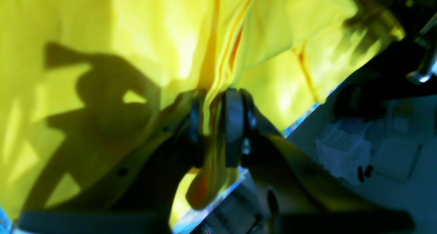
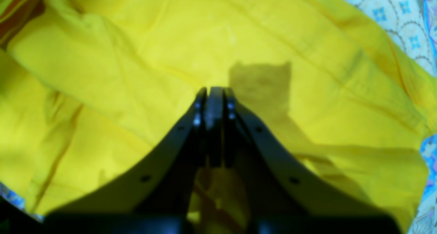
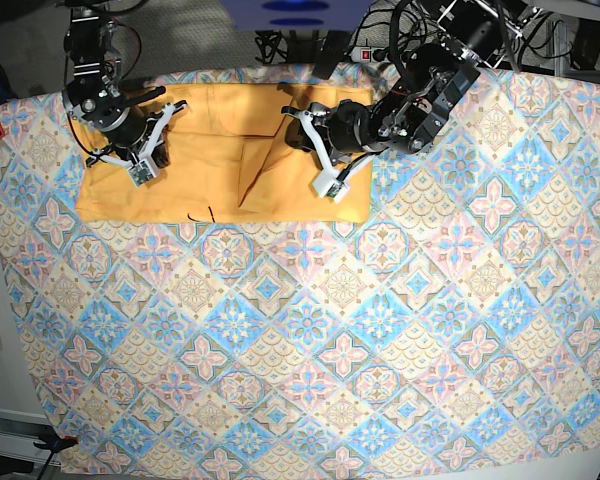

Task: Fold the T-shirt properly
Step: 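Lay the folded end down and pull the left gripper back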

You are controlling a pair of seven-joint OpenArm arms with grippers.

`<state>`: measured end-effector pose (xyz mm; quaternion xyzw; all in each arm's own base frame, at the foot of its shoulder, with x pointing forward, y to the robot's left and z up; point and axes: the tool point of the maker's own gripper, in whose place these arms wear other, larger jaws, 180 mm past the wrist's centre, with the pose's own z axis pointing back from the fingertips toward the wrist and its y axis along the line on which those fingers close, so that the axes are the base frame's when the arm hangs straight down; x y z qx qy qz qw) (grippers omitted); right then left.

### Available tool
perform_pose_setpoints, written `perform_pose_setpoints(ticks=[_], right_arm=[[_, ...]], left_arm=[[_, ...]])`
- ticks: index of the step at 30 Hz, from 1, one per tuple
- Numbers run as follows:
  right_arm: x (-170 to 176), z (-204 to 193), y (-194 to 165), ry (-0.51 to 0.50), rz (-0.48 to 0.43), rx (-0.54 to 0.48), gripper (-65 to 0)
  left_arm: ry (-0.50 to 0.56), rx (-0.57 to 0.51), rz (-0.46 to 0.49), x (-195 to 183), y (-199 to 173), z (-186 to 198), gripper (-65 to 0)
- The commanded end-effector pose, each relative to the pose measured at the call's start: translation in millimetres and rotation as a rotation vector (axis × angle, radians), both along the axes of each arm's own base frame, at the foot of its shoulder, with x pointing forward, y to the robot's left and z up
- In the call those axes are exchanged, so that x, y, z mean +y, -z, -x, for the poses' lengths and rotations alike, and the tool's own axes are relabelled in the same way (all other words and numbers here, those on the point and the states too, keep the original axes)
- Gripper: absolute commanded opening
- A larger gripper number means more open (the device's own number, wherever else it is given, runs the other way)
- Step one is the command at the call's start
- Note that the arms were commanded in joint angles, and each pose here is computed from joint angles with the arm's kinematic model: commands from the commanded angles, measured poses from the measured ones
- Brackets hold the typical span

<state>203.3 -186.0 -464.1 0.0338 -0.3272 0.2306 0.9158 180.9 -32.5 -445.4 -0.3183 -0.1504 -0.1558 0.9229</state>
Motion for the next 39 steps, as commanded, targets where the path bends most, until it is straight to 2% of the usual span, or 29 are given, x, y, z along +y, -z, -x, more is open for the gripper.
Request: perform_pose_setpoints(ticks=[1,5,11,17,22,27,31,34,39], right_arm=[[-1,-9,-10,-0.003,-0.004,-0.043,-64.3],[-1,-9,-10,-0.003,-0.002,-0.042,-64.3],[-1,-9,-11,-0.003,-0.004,-0.045,-64.3],[-1,-8,-10,-0.002,-0.003,-0.04,-64.3],[0,-5,-9,-0.003,-0.005,-0.035,-64.3],[0,-3,-8,-0.003,-0.006,-0.032,-64.3],[-1,-3,-8,-0.002,-0.006,-0.034,-64.3],[-2,-3,-8,0.001,-0.005,-0.035,-64.3],[-2,-4,-9,0.002,-0.004,-0.037,-64.3]], left_arm=[[-0.001,-0.033,0.044,-11,-13,-11,-56.3],[-0.003,-0.048,0.072,-23,-21,-17,-56.3],[0.041,-0.099,0.058,-30,-27,-28,-56.4],[0.008,-0.175,0.086,-33,-39,-48,-56.0],[0.007,-0.186,0.092,-30,-45,-49,-47.7],[0.023,-0.187,0.092,-9,-52,-34,-43.2],[0.016,-0.174,0.083,6,-53,-26,-43.4],[-0.046,-0.164,0.061,27,-48,-28,-43.6],[-0.187,-0.207,0.061,63,-66,-40,-43.0]])
